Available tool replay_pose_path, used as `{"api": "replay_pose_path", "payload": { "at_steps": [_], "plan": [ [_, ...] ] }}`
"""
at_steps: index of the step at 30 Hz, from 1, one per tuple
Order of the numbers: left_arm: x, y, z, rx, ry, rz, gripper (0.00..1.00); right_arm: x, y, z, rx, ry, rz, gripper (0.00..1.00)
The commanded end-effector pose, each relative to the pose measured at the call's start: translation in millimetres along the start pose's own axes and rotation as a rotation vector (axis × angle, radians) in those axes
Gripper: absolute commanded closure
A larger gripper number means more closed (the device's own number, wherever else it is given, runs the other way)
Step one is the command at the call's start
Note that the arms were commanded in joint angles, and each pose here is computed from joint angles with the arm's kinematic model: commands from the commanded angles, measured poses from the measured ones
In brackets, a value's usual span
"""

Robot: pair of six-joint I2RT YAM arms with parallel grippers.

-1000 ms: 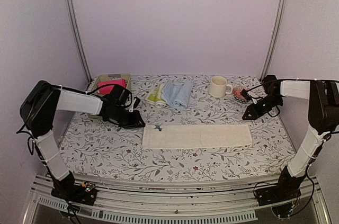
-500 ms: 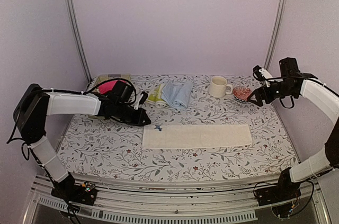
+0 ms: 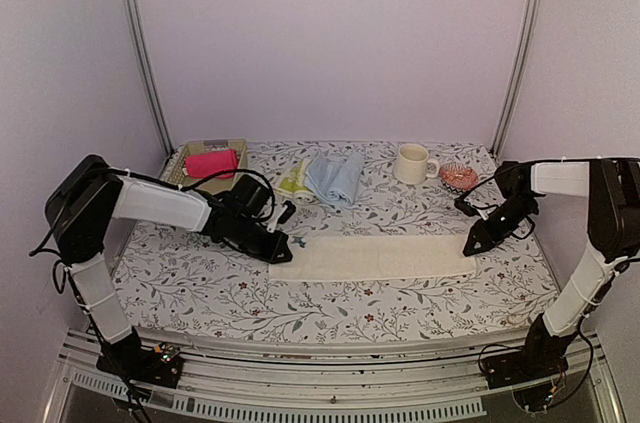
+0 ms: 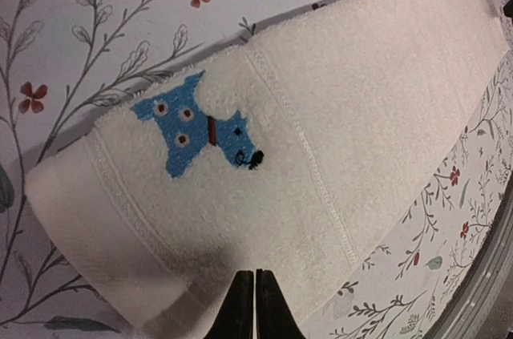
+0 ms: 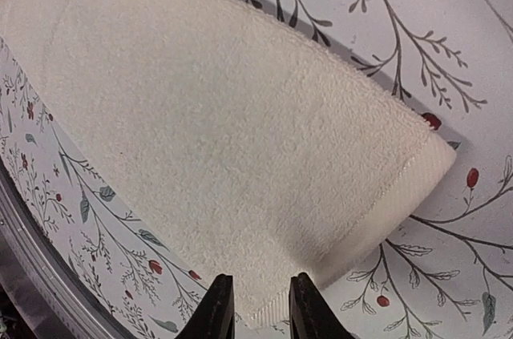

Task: Roll the towels
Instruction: Rotate the towel at the center of the board.

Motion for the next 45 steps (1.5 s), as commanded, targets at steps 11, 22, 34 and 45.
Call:
{"api": "replay_pose_path", "payload": {
  "at_steps": [11, 22, 34, 45],
  "plan": [
    [-7.3, -11.7, 61.5, 0.032, 0.136, 0.008, 0.97, -49.0, -54.9, 4.5, -0.038, 0.145, 0.237, 0.79],
    [-16.0, -58.6, 94.9, 0.113, 0.206, 0.020, 1.00, -37.2, -76.6, -26.3, -0.031, 0.119, 0.369, 0.75],
    [-17.1, -87.2, 84.8, 0.056, 0.172, 0.006, 0.88, -4.4, -58.1, -48.0, -0.044, 0.029, 0.253, 0.69],
    [-20.2, -88.4, 78.2, 0.035, 0.150, 0.006, 0.84, -13.0, -66.3, -53.5, -0.086, 0.034, 0.259, 0.66]
  ]
}}
Point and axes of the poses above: each gripper's point midway between its finger pads, its own x axis back along the fingers, its own y axis along the line the jaws close on, z = x × y, the point moved 6 cm from there along x, back along the fingers, and after that the axes turned 7 degrees about -x, right-handed, at the moved point
